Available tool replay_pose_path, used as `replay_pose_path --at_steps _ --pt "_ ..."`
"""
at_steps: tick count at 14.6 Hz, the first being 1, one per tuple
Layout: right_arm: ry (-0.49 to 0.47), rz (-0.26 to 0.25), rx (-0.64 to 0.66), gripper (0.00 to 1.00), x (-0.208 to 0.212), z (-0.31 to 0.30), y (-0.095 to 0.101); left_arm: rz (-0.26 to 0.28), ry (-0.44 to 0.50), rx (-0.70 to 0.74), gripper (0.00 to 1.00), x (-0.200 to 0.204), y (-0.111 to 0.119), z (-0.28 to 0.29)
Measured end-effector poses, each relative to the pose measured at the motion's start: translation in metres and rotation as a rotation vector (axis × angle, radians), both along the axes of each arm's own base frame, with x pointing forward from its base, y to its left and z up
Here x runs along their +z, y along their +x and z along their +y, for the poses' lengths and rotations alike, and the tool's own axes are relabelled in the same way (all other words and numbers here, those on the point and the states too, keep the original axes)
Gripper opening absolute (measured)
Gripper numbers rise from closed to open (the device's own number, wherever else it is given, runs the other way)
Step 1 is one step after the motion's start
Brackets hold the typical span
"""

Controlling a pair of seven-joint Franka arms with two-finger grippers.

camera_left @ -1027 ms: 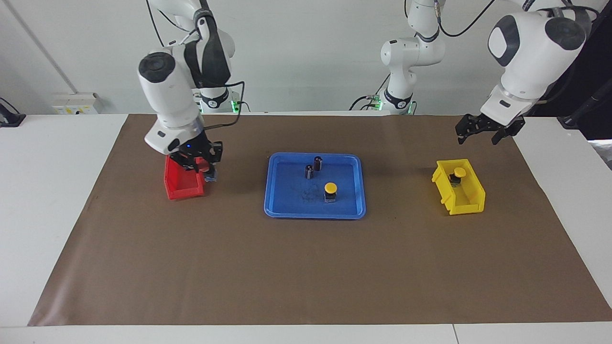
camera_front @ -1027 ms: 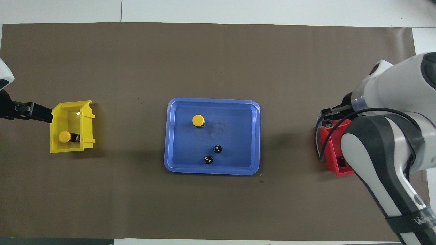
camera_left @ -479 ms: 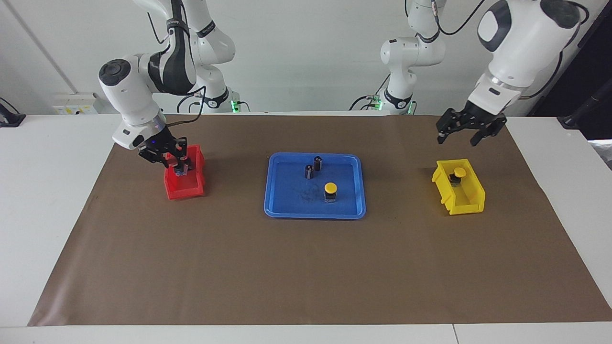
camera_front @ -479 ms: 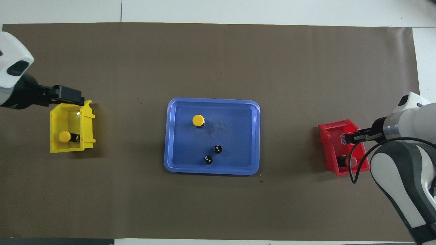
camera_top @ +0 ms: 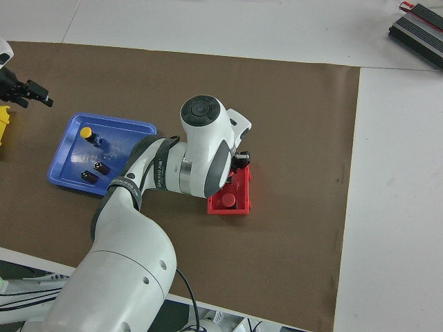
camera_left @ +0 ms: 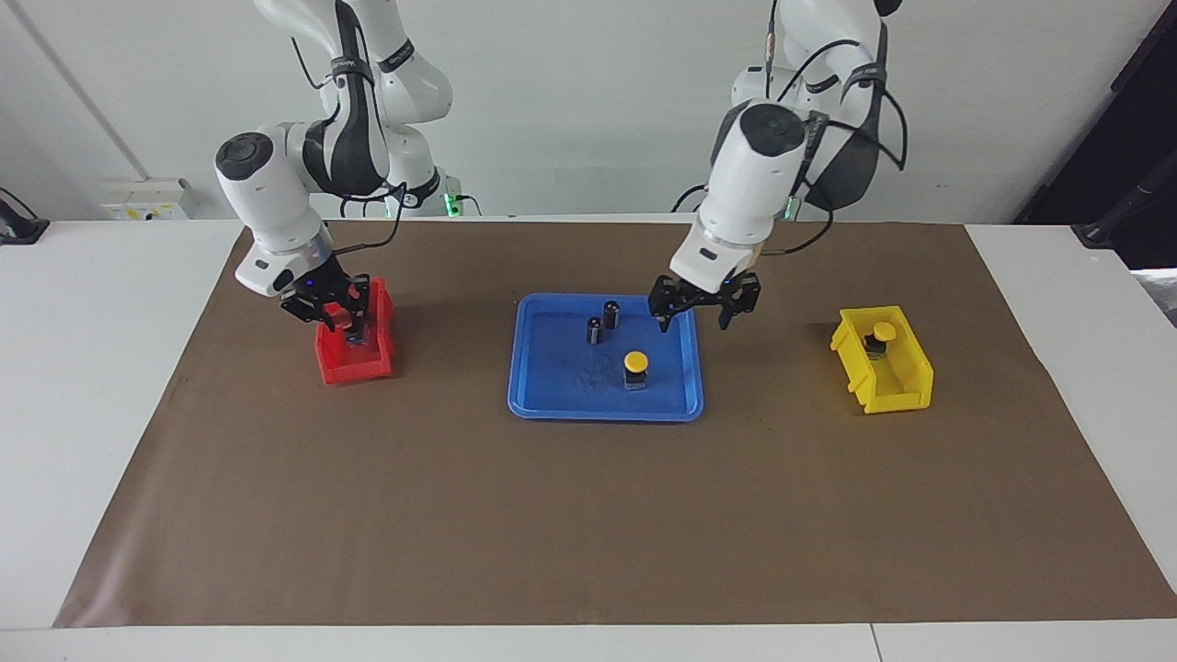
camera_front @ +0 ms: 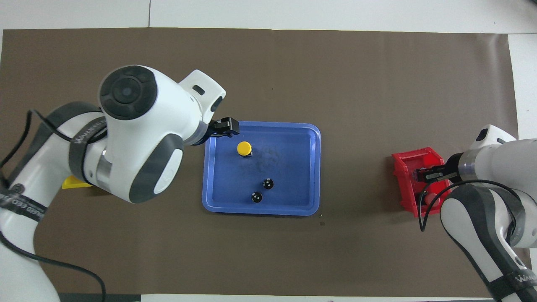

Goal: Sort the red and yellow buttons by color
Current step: 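Reach the left gripper to the last yellow button and grasp it, then carry the yellow button into the yellow bin with the left gripper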

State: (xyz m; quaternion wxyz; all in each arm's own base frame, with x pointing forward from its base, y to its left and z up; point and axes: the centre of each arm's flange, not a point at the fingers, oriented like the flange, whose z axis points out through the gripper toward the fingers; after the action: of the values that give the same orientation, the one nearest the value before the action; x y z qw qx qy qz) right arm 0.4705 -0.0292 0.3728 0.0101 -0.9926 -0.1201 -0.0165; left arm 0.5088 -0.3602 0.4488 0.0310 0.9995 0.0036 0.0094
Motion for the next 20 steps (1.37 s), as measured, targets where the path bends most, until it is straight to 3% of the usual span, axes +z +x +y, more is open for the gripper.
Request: replay_pose_path --at_steps 5,9,11,12,14,16,20 --pt "-0.004 -0.009 0.002 0.41 -0.021 0.002 -0.003 -0.033 0.074 0.035 1.00 -0.079 -0.010 -0.040" --pt "-0.006 0.000 0.005 0.41 -0.031 0.003 -0.005 -0.038 0.074 0.050 0.97 -0.095 -0.006 -0.043" --pt "-0.006 -0.001 0.005 0.56 -0.031 0.004 -0.005 -0.048 0.063 0.069 0.92 -0.094 -0.005 -0.044" --pt "-0.006 -0.002 0.006 0.65 -0.031 0.004 -0.004 -0.049 0.060 0.086 0.86 -0.093 -0.005 -0.044" --pt "-0.007 -0.010 0.005 0.66 -0.026 0.003 -0.001 -0.048 0.059 0.116 0.59 -0.094 -0.005 -0.044" --pt "-0.006 -0.001 0.006 0.66 -0.014 0.003 0.007 -0.047 0.059 0.117 0.40 -0.094 -0.006 -0.044" --pt "-0.005 0.030 0.007 0.67 0.026 0.001 0.025 -0.043 0.066 0.124 0.40 -0.082 -0.001 -0.044"
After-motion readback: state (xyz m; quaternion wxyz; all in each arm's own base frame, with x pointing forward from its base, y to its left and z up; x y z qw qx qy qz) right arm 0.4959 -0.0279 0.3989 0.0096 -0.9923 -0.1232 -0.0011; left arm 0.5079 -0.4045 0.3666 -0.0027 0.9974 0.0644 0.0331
